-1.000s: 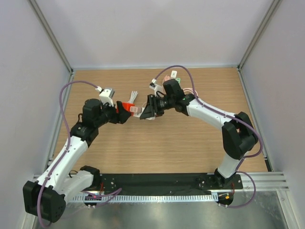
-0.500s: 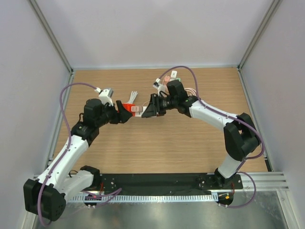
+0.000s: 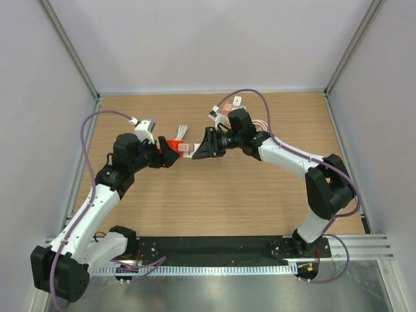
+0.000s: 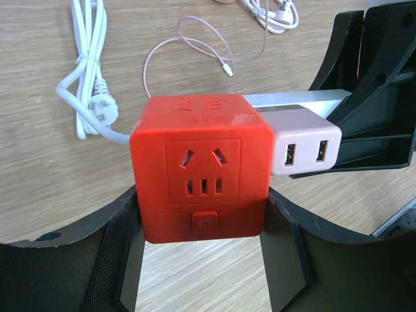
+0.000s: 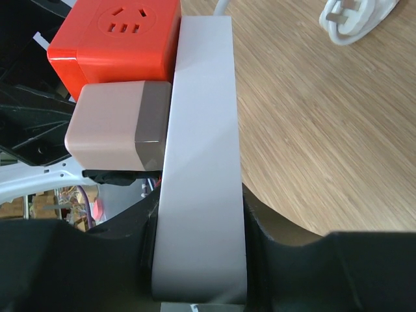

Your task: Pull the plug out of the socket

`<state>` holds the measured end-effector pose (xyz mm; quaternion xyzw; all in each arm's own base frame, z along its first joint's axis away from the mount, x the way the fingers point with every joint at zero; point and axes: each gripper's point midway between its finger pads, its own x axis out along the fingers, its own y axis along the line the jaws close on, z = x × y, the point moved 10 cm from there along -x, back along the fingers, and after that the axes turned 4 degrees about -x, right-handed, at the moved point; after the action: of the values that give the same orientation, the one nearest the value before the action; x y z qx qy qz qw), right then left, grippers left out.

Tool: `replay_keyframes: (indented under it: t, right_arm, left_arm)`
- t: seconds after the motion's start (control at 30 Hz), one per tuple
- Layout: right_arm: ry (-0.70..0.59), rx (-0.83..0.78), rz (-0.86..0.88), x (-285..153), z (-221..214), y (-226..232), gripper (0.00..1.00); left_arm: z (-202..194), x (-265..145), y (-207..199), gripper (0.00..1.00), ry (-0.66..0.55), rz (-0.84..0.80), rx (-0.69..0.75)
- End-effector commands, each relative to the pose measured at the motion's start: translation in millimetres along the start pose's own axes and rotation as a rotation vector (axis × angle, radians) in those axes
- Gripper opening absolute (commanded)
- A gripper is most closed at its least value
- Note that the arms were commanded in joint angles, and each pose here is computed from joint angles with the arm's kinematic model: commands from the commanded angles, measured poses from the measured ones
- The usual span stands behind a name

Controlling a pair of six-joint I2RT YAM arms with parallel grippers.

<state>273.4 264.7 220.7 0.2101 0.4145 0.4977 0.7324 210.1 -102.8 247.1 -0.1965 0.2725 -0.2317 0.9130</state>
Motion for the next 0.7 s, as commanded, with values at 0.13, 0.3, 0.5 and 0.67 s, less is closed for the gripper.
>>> replay_keyframes:
  t: [0.13, 0.3, 0.5, 0.67]
  right_arm:
    - [-0.119, 0.015, -0.284, -28, 9, -44, 0.01]
    - [-0.144, 0.010, -0.306, -32, 8, -43, 0.01]
    - [-0.140, 0.036, -0.288, -30, 4, -44, 0.01]
    - [-0.117, 0.048, -0.214, -25, 1, -43, 0.01]
  left_arm:
    - [56, -33, -34, 0.00, -0.206, -0.083, -0.026]
    - [53, -25, -34, 0.00, -0.172, -0.071, -0.155]
    - [48, -23, -33, 0.00, -0.195, -0.167, 0.005]
    - [51, -34, -31, 0.00, -0.306, -0.153, 0.108]
